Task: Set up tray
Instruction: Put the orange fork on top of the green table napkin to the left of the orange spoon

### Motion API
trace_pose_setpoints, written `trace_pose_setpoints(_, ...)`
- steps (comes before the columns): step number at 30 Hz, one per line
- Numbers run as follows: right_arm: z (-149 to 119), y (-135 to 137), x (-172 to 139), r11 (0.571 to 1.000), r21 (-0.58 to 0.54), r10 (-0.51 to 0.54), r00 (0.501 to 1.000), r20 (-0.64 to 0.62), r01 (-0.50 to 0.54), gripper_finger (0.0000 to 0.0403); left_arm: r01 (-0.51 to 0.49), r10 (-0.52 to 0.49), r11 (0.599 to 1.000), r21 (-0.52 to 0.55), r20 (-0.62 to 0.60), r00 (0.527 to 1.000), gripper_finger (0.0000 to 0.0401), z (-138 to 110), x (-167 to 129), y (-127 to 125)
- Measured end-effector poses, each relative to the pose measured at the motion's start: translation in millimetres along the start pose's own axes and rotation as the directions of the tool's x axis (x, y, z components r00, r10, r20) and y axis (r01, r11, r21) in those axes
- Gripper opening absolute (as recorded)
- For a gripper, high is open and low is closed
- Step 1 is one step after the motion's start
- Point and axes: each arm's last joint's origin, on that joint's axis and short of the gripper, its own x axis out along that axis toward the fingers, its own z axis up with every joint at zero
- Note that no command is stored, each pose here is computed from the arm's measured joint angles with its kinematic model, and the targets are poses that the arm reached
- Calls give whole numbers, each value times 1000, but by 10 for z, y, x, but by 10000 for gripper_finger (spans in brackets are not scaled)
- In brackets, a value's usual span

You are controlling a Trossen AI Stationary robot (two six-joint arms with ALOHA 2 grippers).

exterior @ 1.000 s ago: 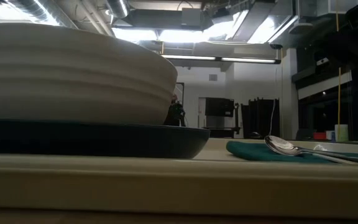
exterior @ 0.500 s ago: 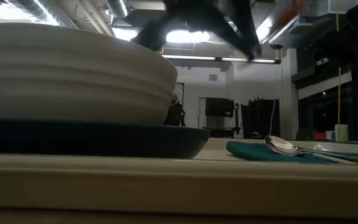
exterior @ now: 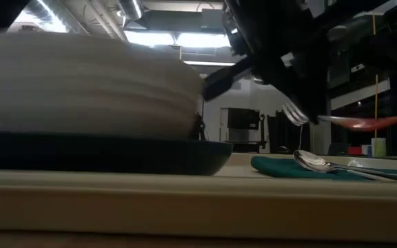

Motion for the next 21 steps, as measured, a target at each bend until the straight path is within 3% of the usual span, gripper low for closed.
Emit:
trace_pose_setpoints(7,1,0,0,1000,-1,0,1000,0,0,83,-92,93,996,-20,68,993,3,77,-113,-11)
trace_pose_setpoints(15,1,0,0,1000,-1,0,1000,0,0,83,-35,47,991,-131,89,995,3,20,-168,-61)
trace_pose_setpoints(21,1,0,0,1000,0,0,1000,0,0,83,-83,98,986,-145,97,990,3,24,-175,-6)
